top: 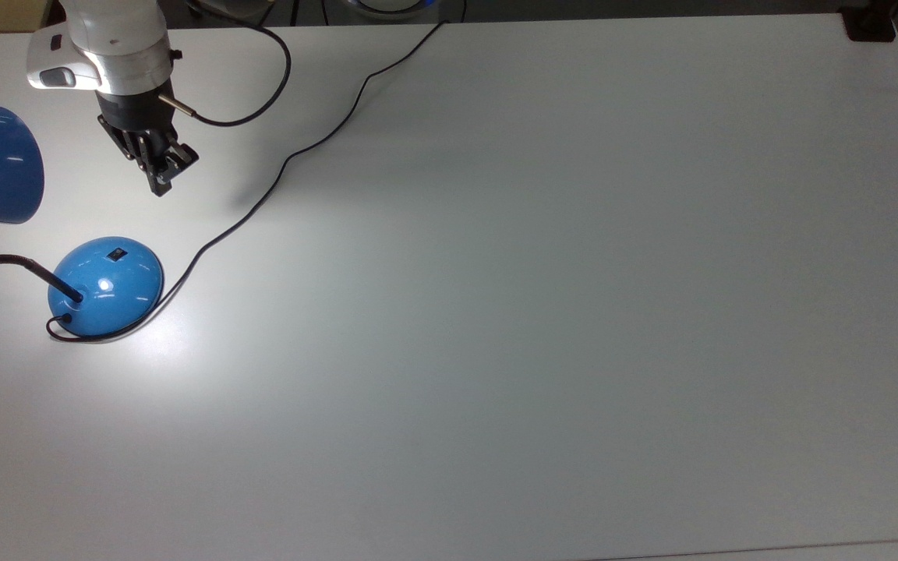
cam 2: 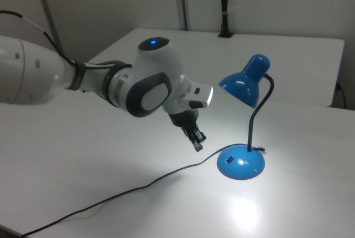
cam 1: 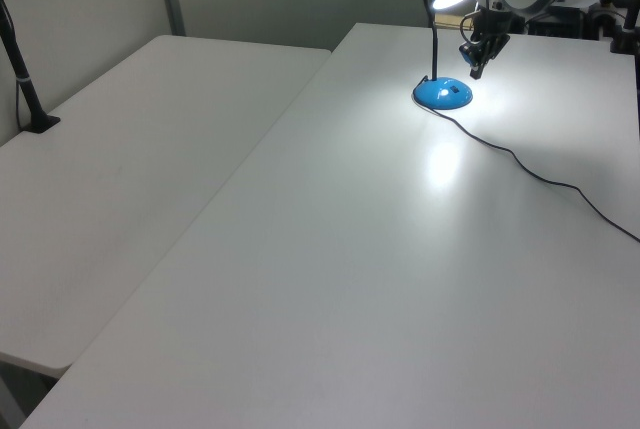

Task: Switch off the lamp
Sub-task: 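Lower the gripper fingertips onto the black switch on the lamp base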

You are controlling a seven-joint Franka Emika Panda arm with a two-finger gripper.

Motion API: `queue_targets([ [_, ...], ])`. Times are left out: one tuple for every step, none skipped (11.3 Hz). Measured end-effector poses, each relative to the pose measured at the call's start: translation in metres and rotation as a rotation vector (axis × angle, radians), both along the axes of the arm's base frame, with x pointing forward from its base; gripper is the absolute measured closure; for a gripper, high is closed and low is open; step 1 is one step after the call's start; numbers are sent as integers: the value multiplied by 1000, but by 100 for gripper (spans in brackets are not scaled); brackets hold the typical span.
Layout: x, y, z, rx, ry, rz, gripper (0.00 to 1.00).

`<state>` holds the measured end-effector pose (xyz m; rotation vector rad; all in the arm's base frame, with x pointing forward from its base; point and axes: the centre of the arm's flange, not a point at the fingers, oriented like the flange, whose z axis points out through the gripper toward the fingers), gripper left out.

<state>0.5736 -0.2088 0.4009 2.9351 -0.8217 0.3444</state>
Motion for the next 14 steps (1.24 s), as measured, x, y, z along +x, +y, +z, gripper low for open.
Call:
queue_targets([
  [3,-2,-9,-7,-14,-8,99],
  [6,-6,-18,-12,-27,-13,99],
  [8,-9,-25,-15,-40,-21,99],
  [10,-11,-31,-19,-50,-25,99],
  [12,-11,-35,-23,-64,-25,99],
  [14,-13,-37,-29,-82,-26,99],
  [14,-18,-40,-41,-91,-25,99],
  [14,-23,-43,-56,-98,-21,99],
  [14,-28,-46,-67,-107,-21,99],
  [14,-32,-49,-73,-117,-24,99],
  [13,-36,-51,-76,-125,-29,99],
  [14,-40,-52,-80,-135,-33,99],
  [15,-43,-53,-83,-139,-36,99],
  [17,-45,-54,-89,-147,-35,99],
])
